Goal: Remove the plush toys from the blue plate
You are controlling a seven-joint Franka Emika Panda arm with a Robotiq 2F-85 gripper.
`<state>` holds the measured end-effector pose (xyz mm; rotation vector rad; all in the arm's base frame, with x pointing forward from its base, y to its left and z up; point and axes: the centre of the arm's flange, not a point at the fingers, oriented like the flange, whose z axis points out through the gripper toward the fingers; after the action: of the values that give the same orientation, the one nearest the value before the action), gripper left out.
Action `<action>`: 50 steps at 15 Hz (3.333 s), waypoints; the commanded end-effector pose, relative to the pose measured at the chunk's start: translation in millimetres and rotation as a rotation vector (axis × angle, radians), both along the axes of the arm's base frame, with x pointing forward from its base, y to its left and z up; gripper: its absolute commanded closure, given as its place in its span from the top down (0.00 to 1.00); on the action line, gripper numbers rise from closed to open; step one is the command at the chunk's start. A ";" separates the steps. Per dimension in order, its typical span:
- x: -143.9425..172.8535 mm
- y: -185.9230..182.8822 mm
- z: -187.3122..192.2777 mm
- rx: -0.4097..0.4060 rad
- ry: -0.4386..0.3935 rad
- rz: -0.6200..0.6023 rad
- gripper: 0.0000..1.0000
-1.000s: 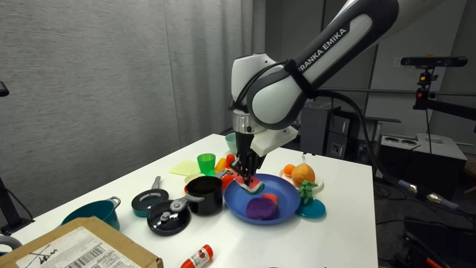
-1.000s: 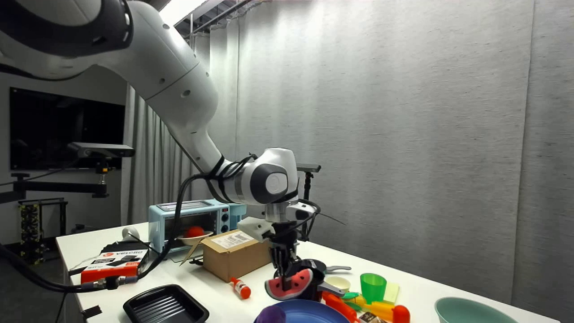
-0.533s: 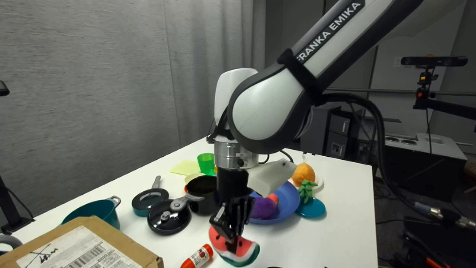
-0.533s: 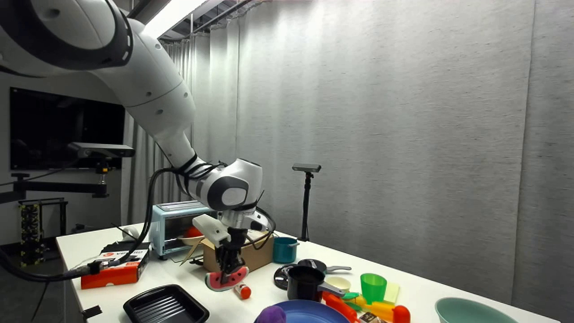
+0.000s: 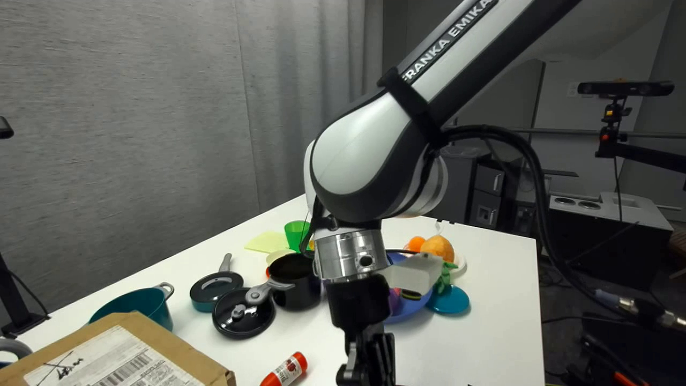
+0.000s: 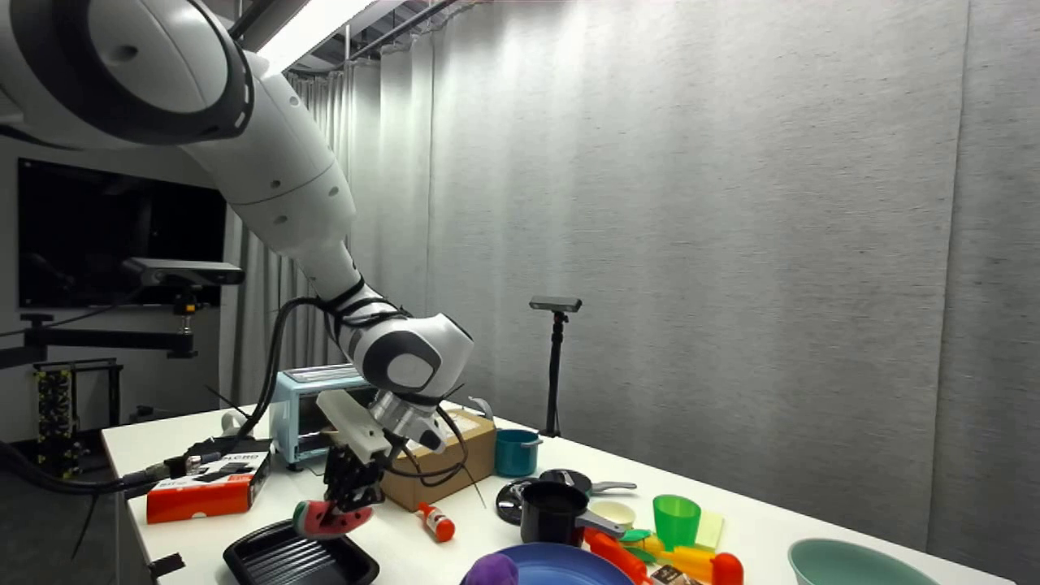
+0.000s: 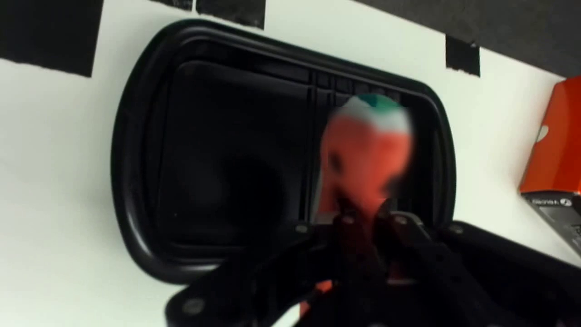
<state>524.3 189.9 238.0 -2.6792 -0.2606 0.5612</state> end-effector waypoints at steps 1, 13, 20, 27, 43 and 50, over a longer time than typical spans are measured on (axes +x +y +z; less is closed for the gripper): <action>7.6 0.7 -22.4 0.074 0.160 0.087 0.02; 62.1 -64.0 43.7 -0.191 -0.280 0.016 1.00; 74.1 -155.0 32.3 -0.498 -0.429 -0.180 1.00; 59.4 -183.5 3.9 -0.646 -0.385 -0.310 1.00; 51.6 -146.9 5.3 -0.308 -0.380 -0.479 1.00; 49.2 -145.0 1.6 -0.215 -0.306 -0.440 1.00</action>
<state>578.9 44.6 242.4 -2.9418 0.3601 -0.0232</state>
